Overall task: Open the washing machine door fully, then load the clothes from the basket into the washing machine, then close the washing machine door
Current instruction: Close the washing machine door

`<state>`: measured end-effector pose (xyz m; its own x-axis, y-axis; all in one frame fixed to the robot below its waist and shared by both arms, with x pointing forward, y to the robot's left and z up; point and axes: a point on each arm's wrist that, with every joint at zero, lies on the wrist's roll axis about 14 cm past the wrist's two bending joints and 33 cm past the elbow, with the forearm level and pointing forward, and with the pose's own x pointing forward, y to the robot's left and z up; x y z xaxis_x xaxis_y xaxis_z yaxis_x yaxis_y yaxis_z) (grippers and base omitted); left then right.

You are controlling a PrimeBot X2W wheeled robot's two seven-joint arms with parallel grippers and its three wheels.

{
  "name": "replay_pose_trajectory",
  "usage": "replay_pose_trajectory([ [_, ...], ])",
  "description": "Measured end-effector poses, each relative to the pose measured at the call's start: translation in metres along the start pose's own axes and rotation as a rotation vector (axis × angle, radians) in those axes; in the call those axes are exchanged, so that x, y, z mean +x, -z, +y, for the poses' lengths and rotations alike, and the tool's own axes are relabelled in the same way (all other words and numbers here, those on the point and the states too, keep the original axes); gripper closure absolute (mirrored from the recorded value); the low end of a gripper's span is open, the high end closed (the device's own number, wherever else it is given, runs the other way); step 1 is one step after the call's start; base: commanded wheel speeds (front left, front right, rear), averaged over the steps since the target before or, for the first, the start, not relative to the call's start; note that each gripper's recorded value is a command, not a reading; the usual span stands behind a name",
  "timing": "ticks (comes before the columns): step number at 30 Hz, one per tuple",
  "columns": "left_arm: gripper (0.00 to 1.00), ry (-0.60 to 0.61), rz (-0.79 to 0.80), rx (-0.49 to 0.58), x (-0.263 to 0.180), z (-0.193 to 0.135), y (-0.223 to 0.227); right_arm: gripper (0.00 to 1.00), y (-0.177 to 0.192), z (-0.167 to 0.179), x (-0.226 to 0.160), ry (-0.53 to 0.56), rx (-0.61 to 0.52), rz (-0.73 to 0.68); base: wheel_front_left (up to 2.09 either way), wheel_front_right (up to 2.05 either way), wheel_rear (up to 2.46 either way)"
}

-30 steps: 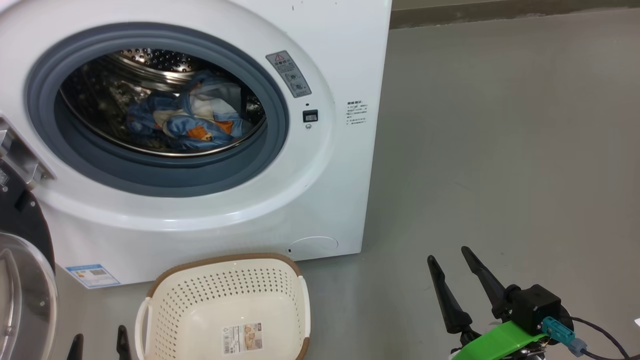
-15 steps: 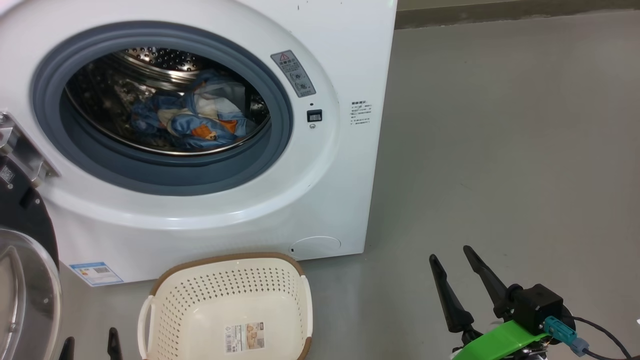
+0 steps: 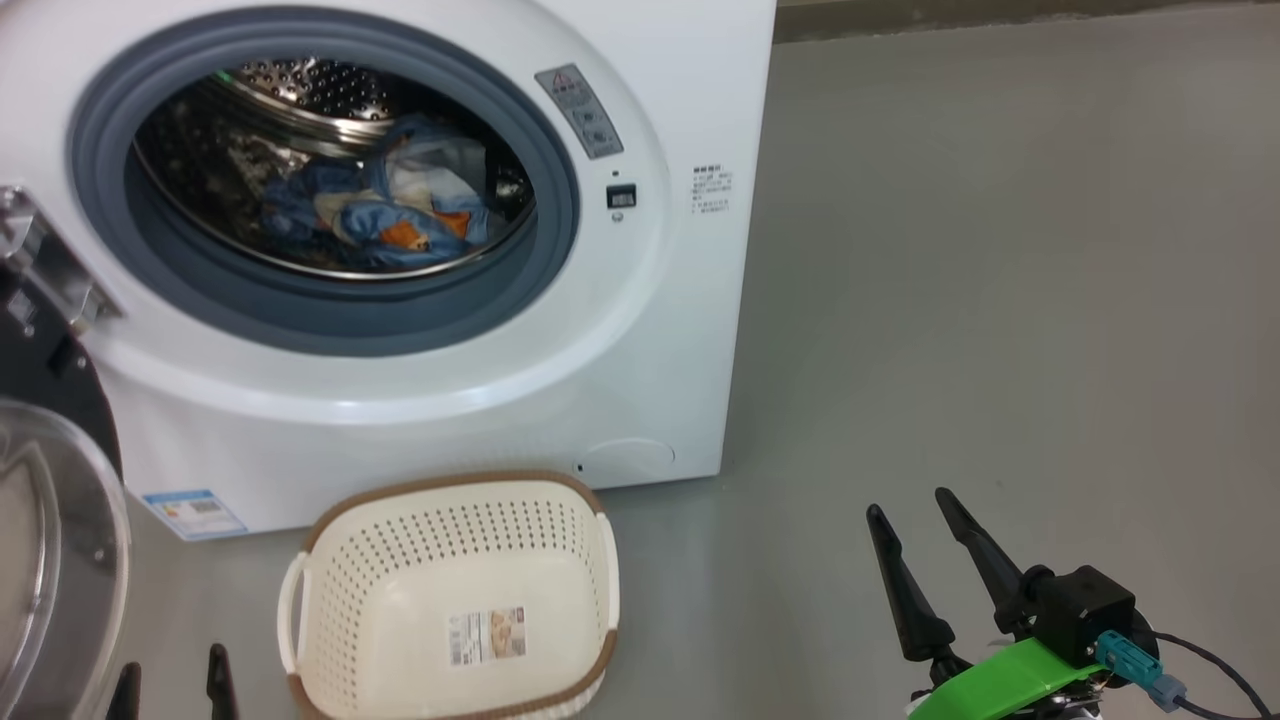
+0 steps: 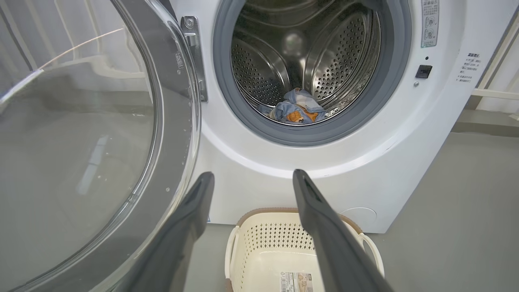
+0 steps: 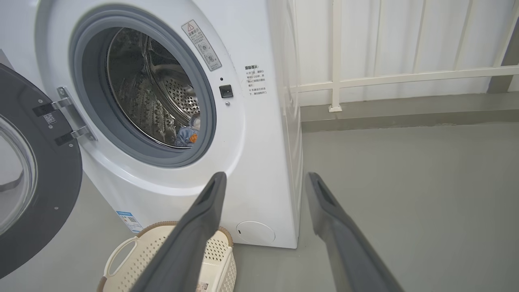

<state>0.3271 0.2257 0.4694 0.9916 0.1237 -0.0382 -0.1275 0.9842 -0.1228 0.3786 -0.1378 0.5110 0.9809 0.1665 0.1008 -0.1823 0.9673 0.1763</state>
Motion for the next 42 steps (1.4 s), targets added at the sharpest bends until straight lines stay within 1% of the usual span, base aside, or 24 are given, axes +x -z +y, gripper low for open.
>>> replay_pose_trajectory([
  [5, 0.0, 0.0, -0.005, 0.0, 0.002, 0.0, -0.002, 0.0, 0.002, 0.0, 0.001, 0.0, 0.001, 0.005, -1.53, 1.53, 0.0],
  [11, 0.0, 0.0, -0.004, -0.001, 0.002, 0.0, -0.001, 0.0, 0.001, -0.001, 0.001, 0.003, 0.001, 0.003, -0.88, 0.88, 0.0],
  [27, 0.0, 0.004, -0.004, -0.013, -0.001, -0.001, -0.001, 0.0, 0.001, 0.002, 0.004, -0.008, 0.002, 0.0, -0.06, 0.06, 0.0],
  [36, 0.0, -0.046, -0.012, -0.024, -0.011, 0.014, -0.003, 0.0, 0.002, 0.018, 0.013, -0.058, 0.009, 0.0, 0.0, 0.0, 0.0],
  [42, 0.0, -0.115, -0.016, -0.037, -0.024, 0.033, -0.003, 0.0, 0.004, 0.037, 0.021, -0.116, 0.015, 0.005, 0.0, 0.0, 0.0],
])
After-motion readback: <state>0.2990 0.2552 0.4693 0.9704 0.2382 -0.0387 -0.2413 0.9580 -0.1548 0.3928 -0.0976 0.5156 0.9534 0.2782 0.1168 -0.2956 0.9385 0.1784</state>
